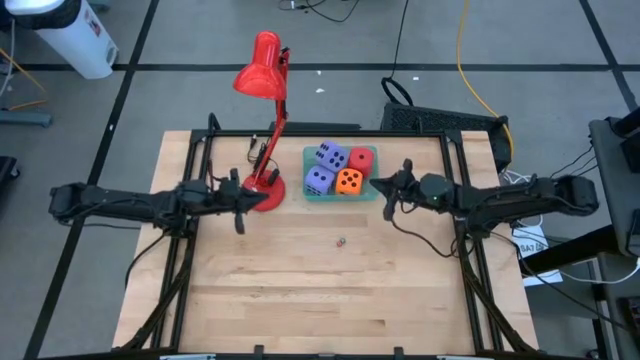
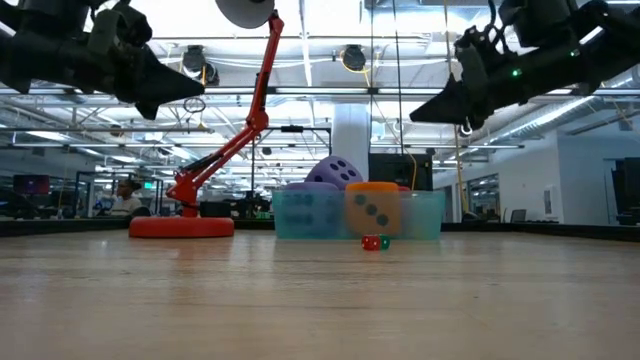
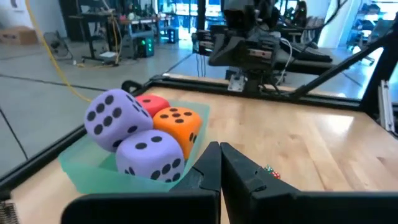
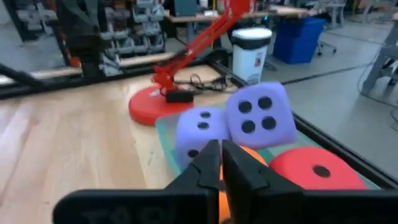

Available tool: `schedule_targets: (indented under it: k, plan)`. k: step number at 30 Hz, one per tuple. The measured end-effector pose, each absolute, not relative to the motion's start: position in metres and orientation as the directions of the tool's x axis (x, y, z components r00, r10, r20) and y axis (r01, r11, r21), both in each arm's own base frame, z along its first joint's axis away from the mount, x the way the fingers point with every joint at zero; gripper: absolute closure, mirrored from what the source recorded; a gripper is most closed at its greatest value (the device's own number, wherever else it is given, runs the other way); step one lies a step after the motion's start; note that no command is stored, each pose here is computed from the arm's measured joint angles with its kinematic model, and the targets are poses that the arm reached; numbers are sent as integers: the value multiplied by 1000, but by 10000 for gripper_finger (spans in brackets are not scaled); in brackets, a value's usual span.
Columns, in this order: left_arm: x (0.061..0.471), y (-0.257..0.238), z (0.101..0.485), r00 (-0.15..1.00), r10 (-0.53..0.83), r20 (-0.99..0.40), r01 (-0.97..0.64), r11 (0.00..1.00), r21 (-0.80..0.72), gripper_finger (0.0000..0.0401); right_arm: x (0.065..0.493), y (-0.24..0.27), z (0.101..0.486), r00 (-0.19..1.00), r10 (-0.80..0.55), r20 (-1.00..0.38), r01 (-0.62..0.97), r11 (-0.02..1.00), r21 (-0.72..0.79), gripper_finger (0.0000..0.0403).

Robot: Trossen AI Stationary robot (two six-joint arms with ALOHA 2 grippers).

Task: Pick & Place Dice
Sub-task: Put the green small die into the green bin

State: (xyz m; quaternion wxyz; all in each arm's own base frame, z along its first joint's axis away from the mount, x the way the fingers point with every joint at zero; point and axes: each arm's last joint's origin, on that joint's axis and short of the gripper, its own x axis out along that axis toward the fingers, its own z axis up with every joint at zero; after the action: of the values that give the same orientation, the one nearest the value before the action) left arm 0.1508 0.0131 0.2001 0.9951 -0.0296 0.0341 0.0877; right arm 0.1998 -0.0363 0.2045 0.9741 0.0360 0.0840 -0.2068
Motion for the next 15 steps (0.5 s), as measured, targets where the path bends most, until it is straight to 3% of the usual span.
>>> schedule_targets:
  k: [8, 15]
  plan:
    - [138, 13, 205, 982, 180, -55, -183, 982, -50, 397, 191, -27, 216, 877, -429, -214, 437, 899, -14, 399]
    - [133, 15, 206, 965, 255, -61, -258, 965, -53, 396, 182, -9, 234, 939, -330, -102, 335, 942, 36, 402]
